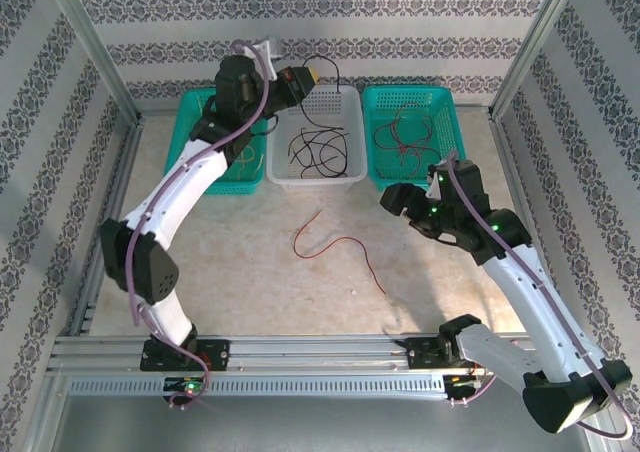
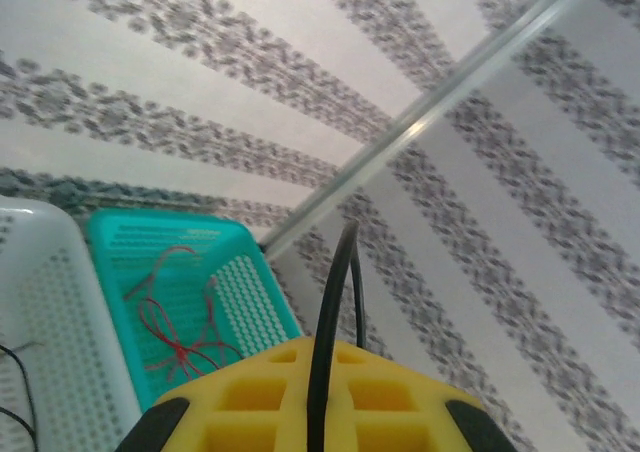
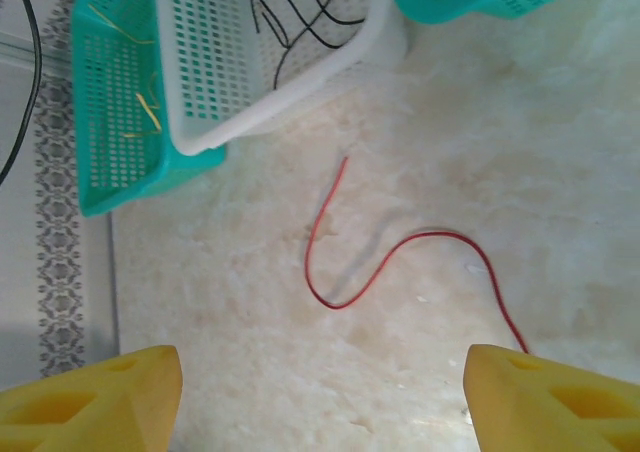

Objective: Untangle the cables

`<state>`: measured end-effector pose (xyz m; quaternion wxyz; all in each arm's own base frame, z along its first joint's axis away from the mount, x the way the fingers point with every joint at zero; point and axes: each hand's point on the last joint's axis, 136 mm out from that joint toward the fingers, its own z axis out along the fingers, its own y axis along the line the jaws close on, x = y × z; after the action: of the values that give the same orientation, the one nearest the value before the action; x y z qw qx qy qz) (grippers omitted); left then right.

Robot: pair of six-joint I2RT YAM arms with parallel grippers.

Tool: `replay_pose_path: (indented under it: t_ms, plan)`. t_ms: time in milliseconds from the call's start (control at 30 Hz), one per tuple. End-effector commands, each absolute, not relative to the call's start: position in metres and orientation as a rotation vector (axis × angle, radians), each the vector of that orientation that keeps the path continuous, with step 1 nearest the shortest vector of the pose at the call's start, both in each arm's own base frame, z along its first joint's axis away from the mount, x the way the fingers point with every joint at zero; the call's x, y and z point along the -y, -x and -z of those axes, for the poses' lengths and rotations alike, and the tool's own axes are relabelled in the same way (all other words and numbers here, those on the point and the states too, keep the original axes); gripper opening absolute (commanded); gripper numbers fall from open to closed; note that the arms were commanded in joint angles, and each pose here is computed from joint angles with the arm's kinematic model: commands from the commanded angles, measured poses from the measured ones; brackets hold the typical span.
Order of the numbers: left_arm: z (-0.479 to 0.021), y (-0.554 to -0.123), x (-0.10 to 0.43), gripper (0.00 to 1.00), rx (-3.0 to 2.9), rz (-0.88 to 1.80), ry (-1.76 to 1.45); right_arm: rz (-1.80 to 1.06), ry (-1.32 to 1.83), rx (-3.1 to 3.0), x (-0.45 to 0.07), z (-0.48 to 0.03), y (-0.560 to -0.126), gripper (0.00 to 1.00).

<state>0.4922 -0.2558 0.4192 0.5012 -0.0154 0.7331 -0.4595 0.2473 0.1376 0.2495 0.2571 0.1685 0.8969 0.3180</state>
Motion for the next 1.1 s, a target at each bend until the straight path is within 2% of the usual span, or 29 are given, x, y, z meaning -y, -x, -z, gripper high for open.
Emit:
replay_pose_path:
  t_ms: [0,200,233,300,333,400,433,467,500,633,833,933,1067]
  plan:
    - [-0.404,-0.526,0.236,0.0,-1.838,1.018,0.141,-0.772,-0.449,-2.482,-0.127,-0.235,-0.239,0.75]
    - [-0.37,-0.573,0.232,0.0,-1.937,0.951,0.231,-0.704,-0.413,-2.493,-0.121,-0.235,-0.238,0.75]
    - [-0.361,-0.579,0.232,0.05,-1.96,0.93,0.239,-0.691,-0.406,-2.492,-0.12,-0.236,-0.239,0.75]
    - [-0.347,-0.589,0.234,0.34,-1.997,0.91,0.232,-0.662,-0.391,-2.492,-0.117,-0.238,-0.24,0.75]
    - [-0.337,-0.592,0.236,0.45,-2.022,0.899,0.229,-0.648,-0.385,-2.492,-0.116,-0.238,-0.241,0.75]
    - [-0.315,-0.598,0.236,0.58,-2.076,0.88,0.242,-0.626,-0.372,-2.493,-0.114,-0.241,-0.242,0.75]
    - [-0.308,-0.599,0.236,0.67,-2.094,0.869,0.238,-0.617,-0.362,-2.494,-0.114,-0.242,-0.242,0.75]
    - [-0.301,-0.598,0.237,0.94,-2.112,0.854,0.232,-0.611,-0.352,-2.492,-0.113,-0.244,-0.243,0.75]
    - [-0.295,-0.597,0.236,1.0,-2.133,0.825,0.225,-0.6,-0.342,-2.498,-0.113,-0.244,-0.242,0.75]
    - [-0.279,-0.578,0.228,1.0,-2.253,0.647,0.174,-0.559,-0.315,-2.546,-0.11,-0.235,-0.239,0.75]
    - [-0.293,-0.525,0.233,1.0,-2.303,0.487,0.002,-0.492,-0.31,-2.671,-0.109,-0.197,-0.227,0.75]
    - [-0.305,-0.494,0.241,1.0,-2.274,0.498,-0.074,-0.448,-0.281,-2.75,-0.113,-0.171,-0.219,0.74]
    - [-0.316,-0.451,0.248,0.95,-2.205,0.619,-0.122,-0.369,-0.189,-2.877,-0.123,-0.131,-0.207,0.64]
